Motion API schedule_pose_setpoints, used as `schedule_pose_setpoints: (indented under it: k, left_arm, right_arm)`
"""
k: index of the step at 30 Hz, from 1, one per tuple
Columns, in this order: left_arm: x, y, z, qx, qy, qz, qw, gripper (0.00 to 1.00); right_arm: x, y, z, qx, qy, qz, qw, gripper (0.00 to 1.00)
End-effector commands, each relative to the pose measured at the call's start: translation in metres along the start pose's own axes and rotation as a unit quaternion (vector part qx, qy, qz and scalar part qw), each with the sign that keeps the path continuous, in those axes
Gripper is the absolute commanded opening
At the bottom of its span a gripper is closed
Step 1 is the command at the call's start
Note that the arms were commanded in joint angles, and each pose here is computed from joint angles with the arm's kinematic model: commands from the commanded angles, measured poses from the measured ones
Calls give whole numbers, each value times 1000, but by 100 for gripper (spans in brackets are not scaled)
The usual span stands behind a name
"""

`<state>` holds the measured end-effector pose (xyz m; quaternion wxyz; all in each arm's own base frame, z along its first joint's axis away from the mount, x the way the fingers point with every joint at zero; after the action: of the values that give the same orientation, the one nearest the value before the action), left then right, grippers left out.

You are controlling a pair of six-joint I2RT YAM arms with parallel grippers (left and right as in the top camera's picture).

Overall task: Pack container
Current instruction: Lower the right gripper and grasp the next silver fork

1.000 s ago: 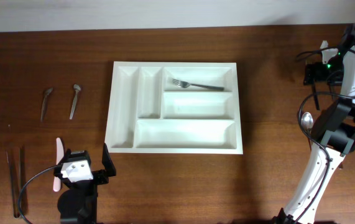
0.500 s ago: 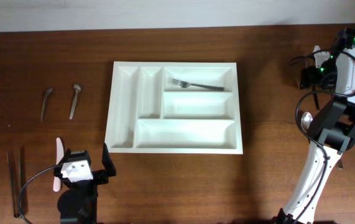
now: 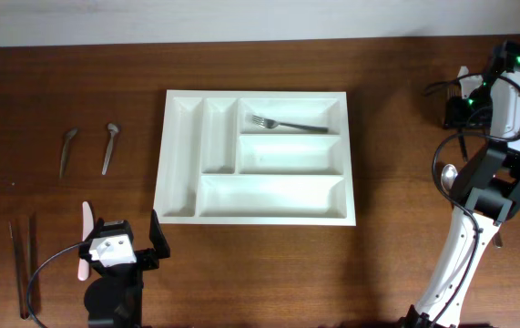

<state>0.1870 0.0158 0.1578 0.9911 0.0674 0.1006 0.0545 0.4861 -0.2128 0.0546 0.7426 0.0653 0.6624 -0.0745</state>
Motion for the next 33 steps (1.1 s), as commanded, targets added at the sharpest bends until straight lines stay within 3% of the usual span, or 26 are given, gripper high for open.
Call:
schedule_pose_setpoints:
  k: [1, 12, 33]
  left_arm:
    - [0, -2, 0, 6, -3, -6, 1000, 99]
    - [0, -2, 0, 6, -3, -6, 1000, 99]
    - [0, -2, 0, 6, -3, -6, 1000, 99]
  right_arm:
    - [20, 2, -5, 0, 21, 0, 1000, 52]
    - [26, 2, -3, 0, 18, 0, 1000, 52]
    - [27, -1, 7, -1, -10, -6, 1000, 14]
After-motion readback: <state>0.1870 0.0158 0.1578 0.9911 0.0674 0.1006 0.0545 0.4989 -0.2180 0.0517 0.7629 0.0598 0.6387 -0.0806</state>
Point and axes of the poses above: each gripper's point midway between its finger pads, its own x axis out along the fingers, its own y axis along the line the jaws close on, z = x × y, the point moved 5 cm from there along -x, back along the fingers, and after that the axes turned 10 degrees about x, right-handed, at the moved point
